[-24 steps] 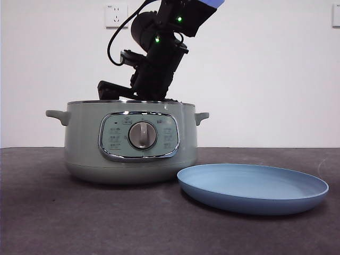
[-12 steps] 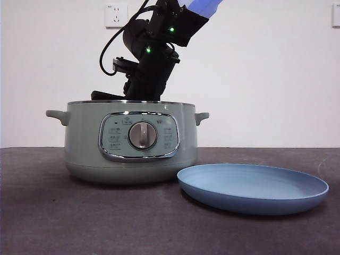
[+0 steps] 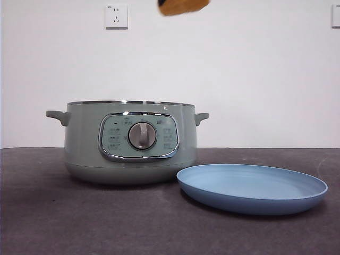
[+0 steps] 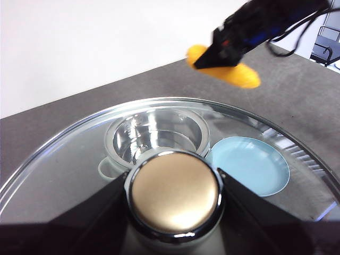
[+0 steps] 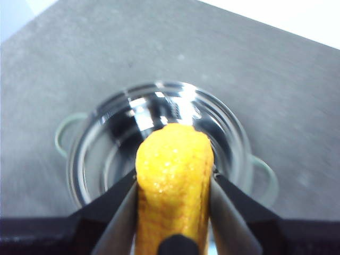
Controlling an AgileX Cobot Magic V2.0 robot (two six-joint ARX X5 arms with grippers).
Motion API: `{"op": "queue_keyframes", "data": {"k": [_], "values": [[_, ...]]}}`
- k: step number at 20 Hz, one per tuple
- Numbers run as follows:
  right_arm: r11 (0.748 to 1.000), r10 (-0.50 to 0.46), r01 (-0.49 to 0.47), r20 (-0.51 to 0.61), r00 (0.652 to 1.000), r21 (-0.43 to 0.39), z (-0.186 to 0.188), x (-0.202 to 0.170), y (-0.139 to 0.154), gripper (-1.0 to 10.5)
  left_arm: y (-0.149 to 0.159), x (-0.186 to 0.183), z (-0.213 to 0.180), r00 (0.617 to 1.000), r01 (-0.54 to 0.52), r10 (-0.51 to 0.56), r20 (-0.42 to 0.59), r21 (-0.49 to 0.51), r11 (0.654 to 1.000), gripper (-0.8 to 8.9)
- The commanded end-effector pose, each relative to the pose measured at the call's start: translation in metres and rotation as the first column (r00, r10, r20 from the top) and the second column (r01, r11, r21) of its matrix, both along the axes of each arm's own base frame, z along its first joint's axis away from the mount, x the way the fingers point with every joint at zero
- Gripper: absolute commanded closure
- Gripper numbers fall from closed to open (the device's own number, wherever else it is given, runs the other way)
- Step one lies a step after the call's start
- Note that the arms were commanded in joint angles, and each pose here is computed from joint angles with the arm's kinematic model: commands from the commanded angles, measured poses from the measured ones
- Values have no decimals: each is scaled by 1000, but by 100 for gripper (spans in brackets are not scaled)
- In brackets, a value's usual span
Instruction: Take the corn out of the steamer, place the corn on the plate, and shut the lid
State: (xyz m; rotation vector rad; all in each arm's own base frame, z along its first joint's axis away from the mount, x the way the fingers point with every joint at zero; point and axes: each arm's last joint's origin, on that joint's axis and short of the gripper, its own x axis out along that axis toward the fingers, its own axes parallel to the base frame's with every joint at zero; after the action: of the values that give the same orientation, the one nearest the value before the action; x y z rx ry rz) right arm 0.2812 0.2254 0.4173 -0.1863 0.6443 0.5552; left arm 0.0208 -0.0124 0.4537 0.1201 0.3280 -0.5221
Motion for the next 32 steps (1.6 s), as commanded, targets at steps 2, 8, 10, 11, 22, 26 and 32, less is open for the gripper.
{"op": "queue_keyframes", "data": {"k": [2,8,10,11,22,26,32], "values": [[999,-22,22,-15,1000,-45,2,-6,-22,959,1,-4,8,998,4,-2,68,-25,1000,822],[989,-145,144,-53,988,-14,-49,-24,-70,959,1,-4,8,998,4,-2,68,-26,1000,822],[985,-167,169,-70,983,28,-78,-31,-84,959,1,-4,8,998,4,-2,67,-28,1000,822],[984,-160,166,-101,982,59,-95,-32,-89,959,1,-4,8,998,4,-2,67,-28,1000,822],[947,-242,283,-237,941,154,-228,-31,-94,959,1,-4,6,999,2,0,53,-27,1000,822],[947,-256,300,-290,922,117,-256,-21,-88,959,2,-4,6,999,2,0,50,-26,1000,822],[943,-280,321,-314,907,88,-277,-15,-85,958,2,-4,6,999,1,0,49,-29,1000,822]]}}
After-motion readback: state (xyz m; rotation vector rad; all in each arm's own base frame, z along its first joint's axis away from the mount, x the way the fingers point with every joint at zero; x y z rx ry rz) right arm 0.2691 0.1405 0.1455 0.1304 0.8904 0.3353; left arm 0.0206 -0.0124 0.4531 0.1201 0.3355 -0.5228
